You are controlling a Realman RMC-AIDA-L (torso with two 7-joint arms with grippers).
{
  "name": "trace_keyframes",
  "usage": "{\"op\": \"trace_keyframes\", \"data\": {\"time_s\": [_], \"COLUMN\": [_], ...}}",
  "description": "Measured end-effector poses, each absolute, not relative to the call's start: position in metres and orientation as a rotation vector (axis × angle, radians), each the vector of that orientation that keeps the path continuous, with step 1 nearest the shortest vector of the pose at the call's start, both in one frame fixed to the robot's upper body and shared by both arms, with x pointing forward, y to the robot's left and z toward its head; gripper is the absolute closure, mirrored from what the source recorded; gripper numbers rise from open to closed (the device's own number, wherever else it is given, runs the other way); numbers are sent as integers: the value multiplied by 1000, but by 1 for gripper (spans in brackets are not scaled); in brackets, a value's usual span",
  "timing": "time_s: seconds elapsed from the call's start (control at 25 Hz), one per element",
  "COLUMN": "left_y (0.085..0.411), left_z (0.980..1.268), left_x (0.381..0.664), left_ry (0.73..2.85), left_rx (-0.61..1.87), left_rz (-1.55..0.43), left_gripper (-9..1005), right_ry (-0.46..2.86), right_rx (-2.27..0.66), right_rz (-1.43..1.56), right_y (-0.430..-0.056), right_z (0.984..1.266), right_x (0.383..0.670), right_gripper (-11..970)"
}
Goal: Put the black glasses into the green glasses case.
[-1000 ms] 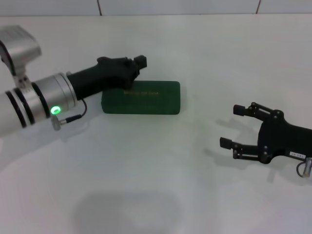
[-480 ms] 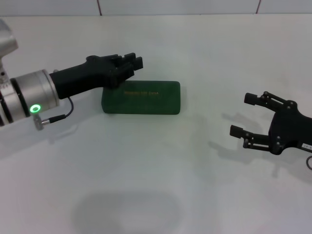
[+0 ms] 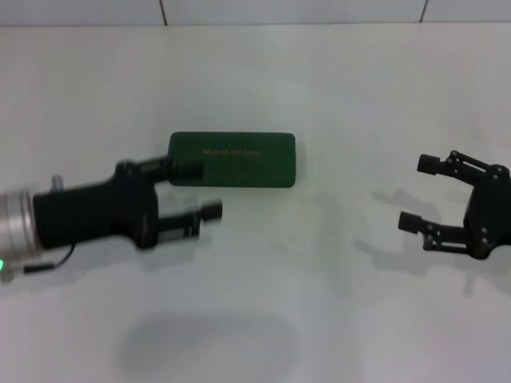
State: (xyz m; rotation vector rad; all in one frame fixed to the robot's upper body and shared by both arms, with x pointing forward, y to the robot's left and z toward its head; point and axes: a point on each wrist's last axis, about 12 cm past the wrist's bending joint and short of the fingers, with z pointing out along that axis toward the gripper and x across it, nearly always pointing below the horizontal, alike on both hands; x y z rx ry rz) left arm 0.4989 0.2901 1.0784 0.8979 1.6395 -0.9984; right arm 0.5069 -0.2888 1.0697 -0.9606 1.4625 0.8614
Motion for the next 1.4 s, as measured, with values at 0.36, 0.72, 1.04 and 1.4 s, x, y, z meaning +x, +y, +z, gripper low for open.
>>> {"op": "trace_keyframes", "data": {"time_s": [0.36,0.72,1.04,1.4], "left_y": [319,340,343,341], "left_z": [1049,1038,1036,1041], "left_x": [449,428,431,441], "left_ry": [1727,1794,1814,1784], "left_rx": [902,819,796,796], "left_rz": [-915,-807,-782,-780], "left_gripper": [133,131,133,133], "right_ry": [1447,1466,1487,1480], "right_rx": [-1065,-1066,-1062,-1071], "right_rz": [895,877,856,851], "right_y": [-288,-285,-282,-280], "right_z": [1063,1050,1046,1048], "right_x": [492,478,481,484], "right_gripper": [73,73,73,73]}}
